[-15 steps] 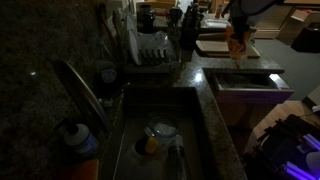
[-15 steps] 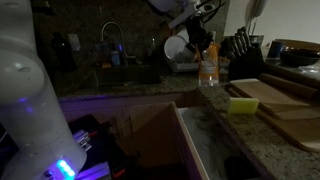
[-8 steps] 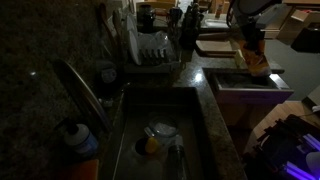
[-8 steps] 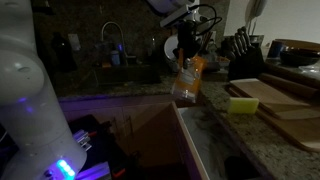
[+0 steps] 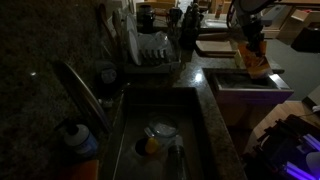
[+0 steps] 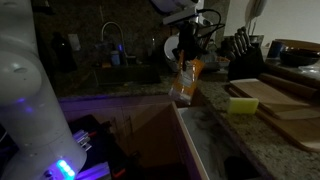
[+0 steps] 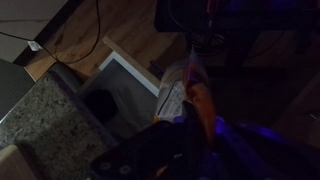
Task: Put the orange packet in the open drawer
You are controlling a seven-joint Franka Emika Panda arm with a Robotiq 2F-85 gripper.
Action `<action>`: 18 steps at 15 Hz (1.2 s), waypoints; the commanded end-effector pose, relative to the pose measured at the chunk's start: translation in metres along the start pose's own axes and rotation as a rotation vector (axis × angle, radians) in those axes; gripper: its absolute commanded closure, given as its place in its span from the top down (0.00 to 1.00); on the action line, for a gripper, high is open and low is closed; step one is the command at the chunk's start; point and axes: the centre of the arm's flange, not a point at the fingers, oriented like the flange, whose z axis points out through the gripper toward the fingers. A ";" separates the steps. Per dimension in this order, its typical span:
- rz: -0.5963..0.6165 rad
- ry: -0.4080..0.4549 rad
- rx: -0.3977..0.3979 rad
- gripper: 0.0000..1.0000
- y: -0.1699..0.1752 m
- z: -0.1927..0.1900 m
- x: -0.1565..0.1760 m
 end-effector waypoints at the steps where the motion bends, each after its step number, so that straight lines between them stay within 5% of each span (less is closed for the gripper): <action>1: 0.000 0.000 -0.001 0.00 -0.001 0.000 0.000; 2: -0.123 -0.039 0.030 0.00 0.004 0.006 0.002; 8: -0.363 -0.046 0.120 0.00 0.056 0.036 0.020; 13: -0.168 0.126 -0.052 0.00 0.054 0.044 0.033; 18: -0.193 0.016 0.097 0.00 0.062 0.053 0.040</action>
